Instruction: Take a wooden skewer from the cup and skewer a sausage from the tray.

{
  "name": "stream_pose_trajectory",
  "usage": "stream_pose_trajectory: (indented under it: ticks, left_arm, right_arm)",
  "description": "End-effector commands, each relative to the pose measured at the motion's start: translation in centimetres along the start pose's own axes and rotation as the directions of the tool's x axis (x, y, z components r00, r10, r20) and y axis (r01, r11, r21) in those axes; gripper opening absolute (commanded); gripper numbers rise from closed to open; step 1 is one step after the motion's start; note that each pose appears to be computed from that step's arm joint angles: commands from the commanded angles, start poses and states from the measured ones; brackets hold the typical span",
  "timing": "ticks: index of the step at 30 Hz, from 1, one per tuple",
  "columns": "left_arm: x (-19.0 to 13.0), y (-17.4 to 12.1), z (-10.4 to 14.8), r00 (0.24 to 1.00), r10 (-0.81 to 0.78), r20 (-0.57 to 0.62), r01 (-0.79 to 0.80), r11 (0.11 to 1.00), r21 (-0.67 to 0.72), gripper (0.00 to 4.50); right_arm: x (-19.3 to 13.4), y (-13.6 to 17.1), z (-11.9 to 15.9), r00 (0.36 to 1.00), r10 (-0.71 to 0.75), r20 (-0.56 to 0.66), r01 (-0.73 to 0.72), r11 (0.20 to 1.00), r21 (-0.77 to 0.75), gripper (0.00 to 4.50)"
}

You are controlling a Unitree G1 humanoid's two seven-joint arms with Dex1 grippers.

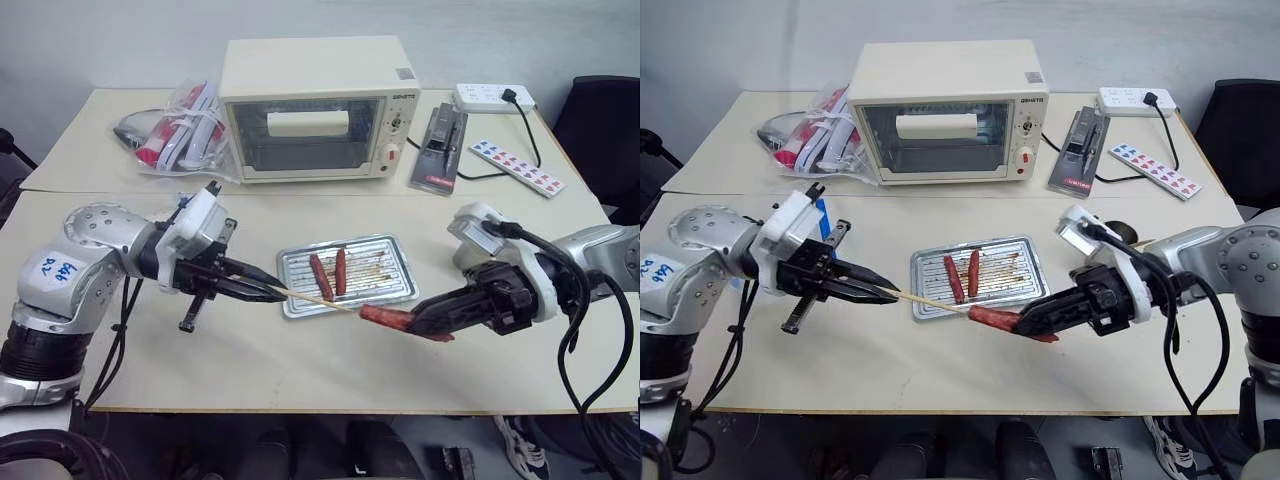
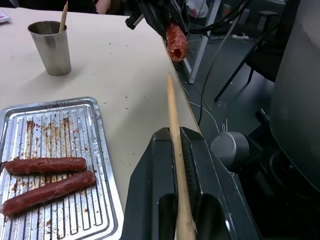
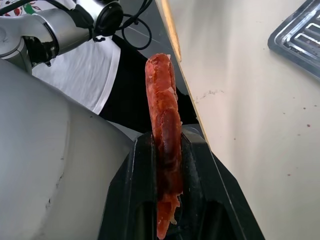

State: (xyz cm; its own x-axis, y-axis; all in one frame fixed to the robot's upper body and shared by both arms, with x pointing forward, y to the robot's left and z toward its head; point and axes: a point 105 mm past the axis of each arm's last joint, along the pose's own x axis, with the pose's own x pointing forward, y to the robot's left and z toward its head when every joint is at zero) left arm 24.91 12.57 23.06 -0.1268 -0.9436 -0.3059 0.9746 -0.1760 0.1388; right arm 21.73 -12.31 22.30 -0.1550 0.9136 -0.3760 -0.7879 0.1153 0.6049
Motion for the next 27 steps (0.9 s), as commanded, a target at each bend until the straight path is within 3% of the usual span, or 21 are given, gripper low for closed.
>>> stream_pose_trajectory:
  ticks: [1, 12, 27]
  left_arm:
    - [0.0, -0.3, 1.0, 1.000, -0.029, 0.003, 0.029, 0.999, 0.040, 0.00]
    - [0.1, -0.8, 1.8, 0.998, -0.068, 0.001, 0.067, 0.996, 0.056, 0.00]
    - [-0.5, -0.6, 0.9, 0.999, -0.044, -0.026, 0.046, 0.998, 0.048, 0.00]
  right_arm:
    - [0.0, 0.6, -0.5, 1.000, -0.007, -0.026, 0.007, 1.000, -0.015, 0.38]
    - [0.1, -0.3, -0.9, 0.999, -0.040, -0.013, 0.040, 0.999, 0.012, 0.38]
    - [0.1, -0.1, -0.7, 1.000, -0.024, -0.003, 0.024, 1.000, 0.008, 0.38]
